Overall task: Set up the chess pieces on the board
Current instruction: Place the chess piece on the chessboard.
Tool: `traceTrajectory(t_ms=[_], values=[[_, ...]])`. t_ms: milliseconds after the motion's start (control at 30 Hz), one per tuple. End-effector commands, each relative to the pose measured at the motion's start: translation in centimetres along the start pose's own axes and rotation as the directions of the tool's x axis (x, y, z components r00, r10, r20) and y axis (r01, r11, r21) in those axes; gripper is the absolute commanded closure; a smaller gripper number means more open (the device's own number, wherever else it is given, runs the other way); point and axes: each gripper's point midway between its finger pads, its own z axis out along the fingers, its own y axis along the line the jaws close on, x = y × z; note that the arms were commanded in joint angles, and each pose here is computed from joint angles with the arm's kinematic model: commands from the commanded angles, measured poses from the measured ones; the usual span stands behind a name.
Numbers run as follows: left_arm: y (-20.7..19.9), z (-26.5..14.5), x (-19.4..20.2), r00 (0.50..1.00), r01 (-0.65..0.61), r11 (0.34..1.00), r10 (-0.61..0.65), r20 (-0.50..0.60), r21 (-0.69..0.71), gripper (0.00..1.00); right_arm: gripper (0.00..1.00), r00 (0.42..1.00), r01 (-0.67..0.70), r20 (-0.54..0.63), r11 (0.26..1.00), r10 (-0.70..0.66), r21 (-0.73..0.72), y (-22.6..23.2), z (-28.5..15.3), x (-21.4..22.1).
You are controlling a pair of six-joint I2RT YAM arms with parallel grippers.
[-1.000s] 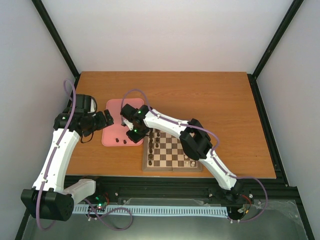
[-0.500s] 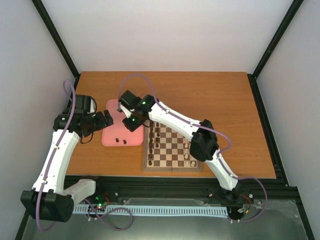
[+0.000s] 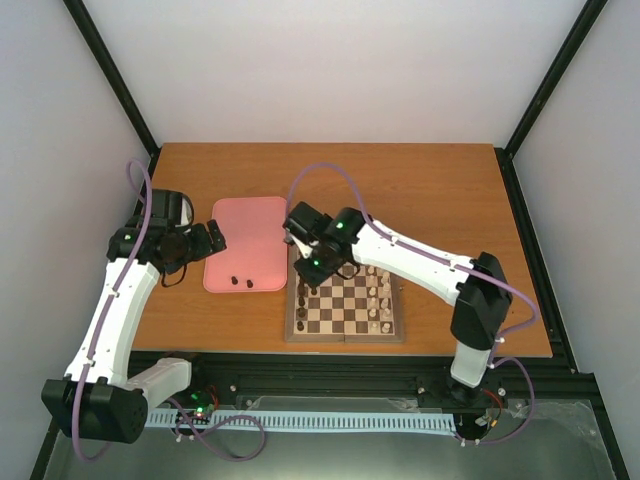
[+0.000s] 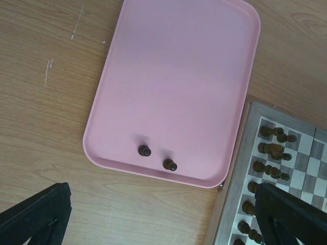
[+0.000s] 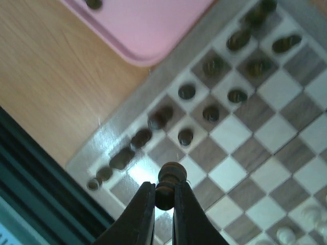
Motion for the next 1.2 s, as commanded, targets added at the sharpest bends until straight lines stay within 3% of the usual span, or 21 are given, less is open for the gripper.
traceTrajectory(t_ms=[0,633,1167], values=[[0.3,0.5,-0.3,1.0,0.003,1.0,-0.003,0.01,-0.011,0.0,0.96,0.998,-0.062,0.013,0.998,0.062,-0.019,0.0,0.1,2.1],[0.6,0.3,-0.1,1.0,0.003,1.0,-0.003,0.01,-0.027,0.0,0.95,0.996,-0.045,-0.079,0.997,0.04,-0.064,1.0,6.2,4.9],[0.8,0.7,0.2,1.0,-0.01,0.999,0.01,-0.003,-0.035,0.0,0.94,0.991,-0.046,-0.129,0.998,0.041,-0.041,0.6,8.4,6.0]])
